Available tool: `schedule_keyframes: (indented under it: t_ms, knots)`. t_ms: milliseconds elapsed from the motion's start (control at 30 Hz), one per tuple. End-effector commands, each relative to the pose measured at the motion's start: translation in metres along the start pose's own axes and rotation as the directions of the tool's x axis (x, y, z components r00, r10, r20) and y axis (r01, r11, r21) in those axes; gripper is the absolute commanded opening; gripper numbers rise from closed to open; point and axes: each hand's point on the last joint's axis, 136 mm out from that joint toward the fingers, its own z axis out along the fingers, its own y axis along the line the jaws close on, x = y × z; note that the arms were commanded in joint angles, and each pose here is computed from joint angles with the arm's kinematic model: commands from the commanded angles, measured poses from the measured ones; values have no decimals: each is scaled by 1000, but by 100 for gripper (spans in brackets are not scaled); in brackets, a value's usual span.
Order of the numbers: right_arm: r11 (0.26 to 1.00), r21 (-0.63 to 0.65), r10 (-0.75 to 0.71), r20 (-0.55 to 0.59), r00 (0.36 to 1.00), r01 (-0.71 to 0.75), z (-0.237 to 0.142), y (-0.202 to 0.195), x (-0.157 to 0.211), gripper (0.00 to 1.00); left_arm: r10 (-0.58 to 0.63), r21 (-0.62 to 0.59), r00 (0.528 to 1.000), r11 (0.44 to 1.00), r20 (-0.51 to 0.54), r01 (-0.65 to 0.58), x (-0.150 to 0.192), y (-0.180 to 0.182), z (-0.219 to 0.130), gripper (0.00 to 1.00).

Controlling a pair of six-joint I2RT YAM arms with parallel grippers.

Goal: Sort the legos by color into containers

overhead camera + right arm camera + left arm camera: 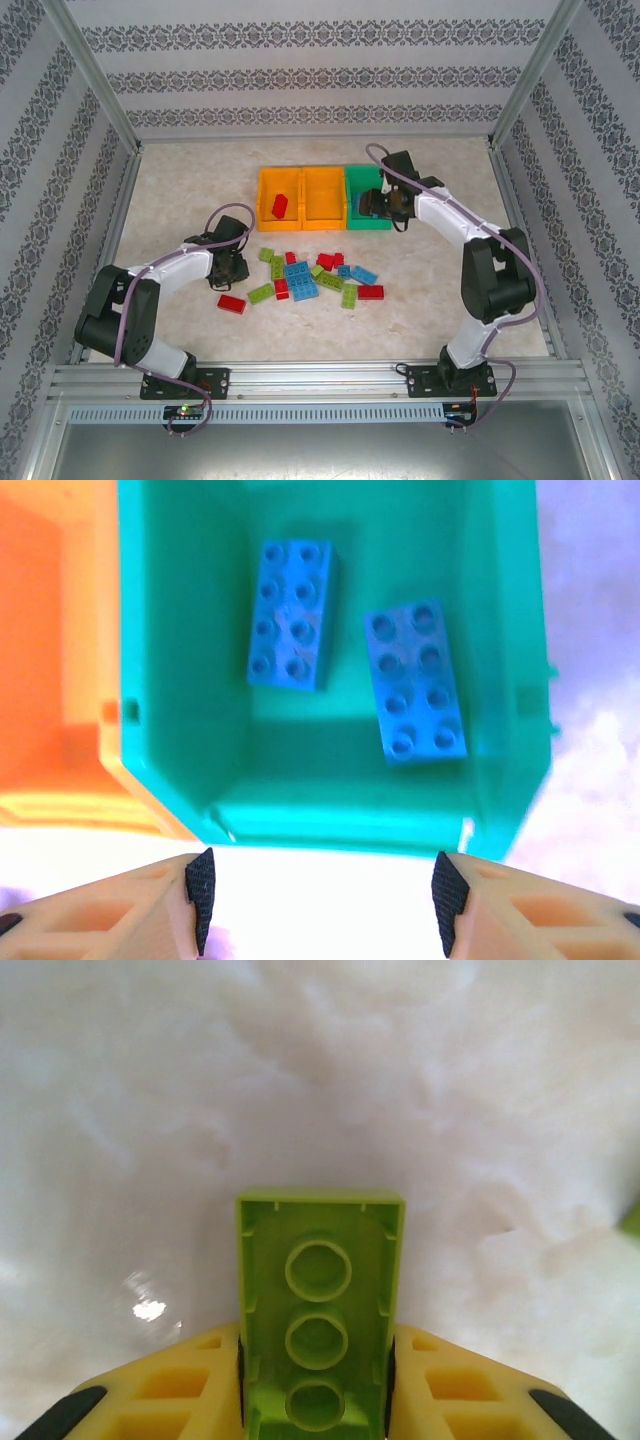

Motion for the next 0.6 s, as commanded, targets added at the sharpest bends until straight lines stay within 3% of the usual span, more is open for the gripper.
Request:
schedule_keyframes:
  t_ms: [0, 133, 300, 567]
  knots:
    - [1000, 11, -19, -4, 1000, 19, -8, -4, 24, 62, 19, 117, 993, 993, 115, -33, -26, -24, -21, 25]
    - [999, -36, -22, -32, 999, 21, -11, -6, 58, 64, 59, 229, 980, 968, 187, -102, -49, -58, -47, 25]
    - [994, 12, 106, -118, 987, -106, -3, -27, 103, 64, 133, 337, 962, 918, 238, -211, -83, -118, -70, 24]
    - [990, 34, 138, -110, 984, -135, -7, -30, 140, 64, 246, 479, 933, 807, 261, -346, -121, -225, -82, 25]
